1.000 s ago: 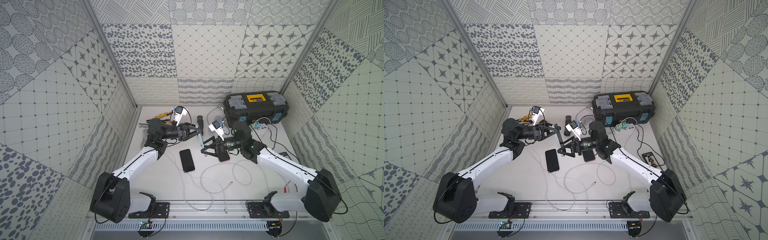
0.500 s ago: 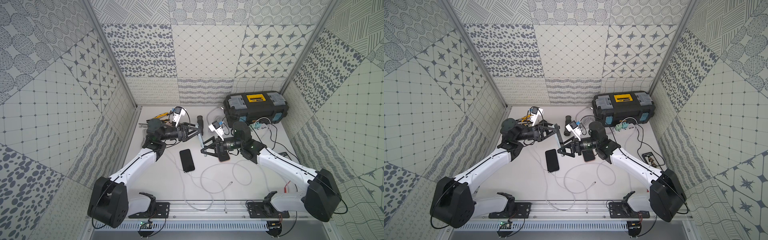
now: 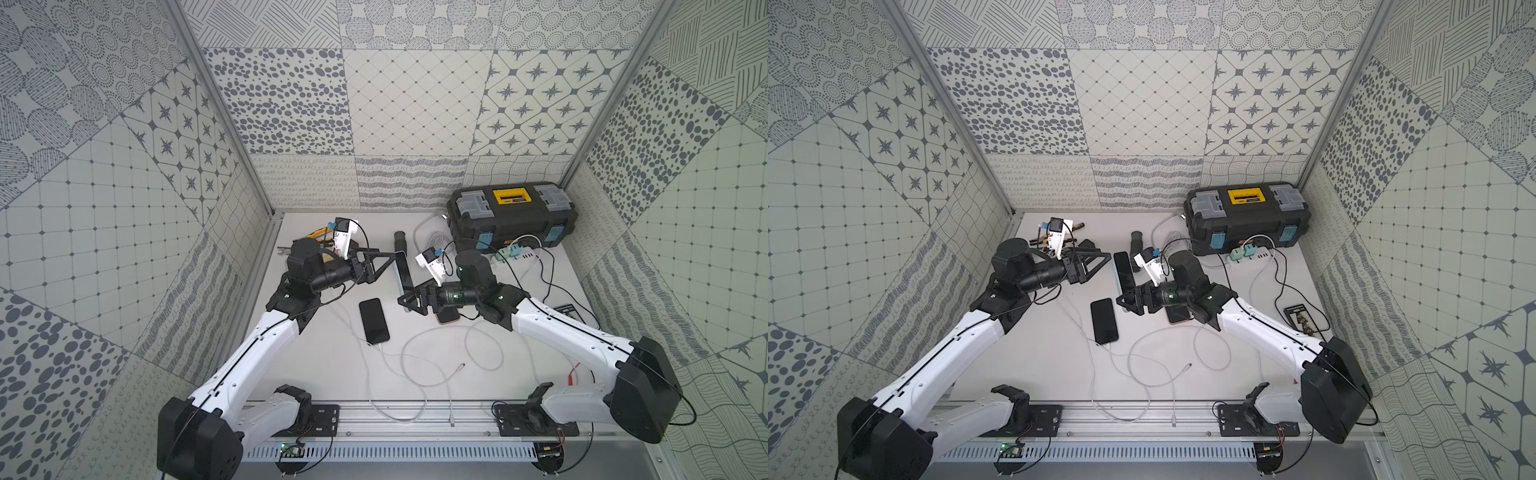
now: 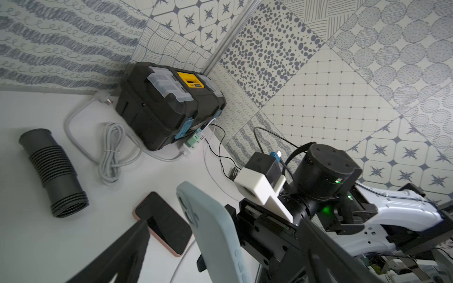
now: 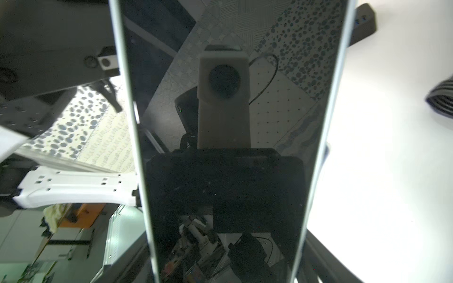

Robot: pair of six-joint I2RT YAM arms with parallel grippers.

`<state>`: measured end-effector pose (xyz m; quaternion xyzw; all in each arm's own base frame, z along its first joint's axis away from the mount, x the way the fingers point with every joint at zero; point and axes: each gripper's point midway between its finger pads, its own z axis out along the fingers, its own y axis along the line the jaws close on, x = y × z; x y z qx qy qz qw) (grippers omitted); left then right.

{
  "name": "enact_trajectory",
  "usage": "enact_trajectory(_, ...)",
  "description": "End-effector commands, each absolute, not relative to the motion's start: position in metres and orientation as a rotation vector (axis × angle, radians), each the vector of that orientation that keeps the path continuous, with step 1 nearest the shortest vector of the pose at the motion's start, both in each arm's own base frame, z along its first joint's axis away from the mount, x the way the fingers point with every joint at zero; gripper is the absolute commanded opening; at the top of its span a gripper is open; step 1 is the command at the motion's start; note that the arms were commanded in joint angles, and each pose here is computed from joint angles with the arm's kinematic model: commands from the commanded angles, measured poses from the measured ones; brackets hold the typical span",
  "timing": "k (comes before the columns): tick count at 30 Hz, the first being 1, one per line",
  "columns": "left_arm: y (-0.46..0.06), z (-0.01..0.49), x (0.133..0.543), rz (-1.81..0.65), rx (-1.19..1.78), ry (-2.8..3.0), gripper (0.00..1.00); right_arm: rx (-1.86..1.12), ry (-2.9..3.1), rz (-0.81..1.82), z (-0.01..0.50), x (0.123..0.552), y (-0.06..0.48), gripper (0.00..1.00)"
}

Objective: Unplug the charging cable from the phone
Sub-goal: Place the phone at the center of the board.

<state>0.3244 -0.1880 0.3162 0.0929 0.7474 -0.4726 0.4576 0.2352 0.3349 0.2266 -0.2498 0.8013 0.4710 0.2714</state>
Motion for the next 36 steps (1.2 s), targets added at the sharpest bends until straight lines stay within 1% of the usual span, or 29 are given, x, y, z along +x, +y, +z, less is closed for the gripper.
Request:
enact_trajectory(1,-0.157,0.285,0.337,-0.888,0.134,1.951,0.98,-0.554,2.167,1.081,0.232,0.257,0.334,0.57)
enact_trajectory(5,-0.153,0.283,0.338,-0.861,0.115,1.96,0.98,-0.437,2.291,0.84,0.209,0.267,0.326,0.57)
enact_trajectory(12,-0.147,0.28,0.34,-0.832,0.086,1.968,0.98,-0.411,2.402,0.516,0.184,0.268,0.328,0.58)
enact_trajectory(15,-0.146,0.279,0.34,-0.825,0.082,1.97,0.98,-0.43,2.44,0.417,0.172,0.269,0.33,0.59)
enact_trajectory(25,-0.143,0.274,0.341,-0.807,0.069,1.991,0.98,-0.455,2.58,0.241,0.123,0.278,0.337,0.59)
enact_trajectory(36,-0.143,0.273,0.341,-0.81,0.073,1.998,0.98,-0.472,2.684,0.146,0.082,0.282,0.338,0.63)
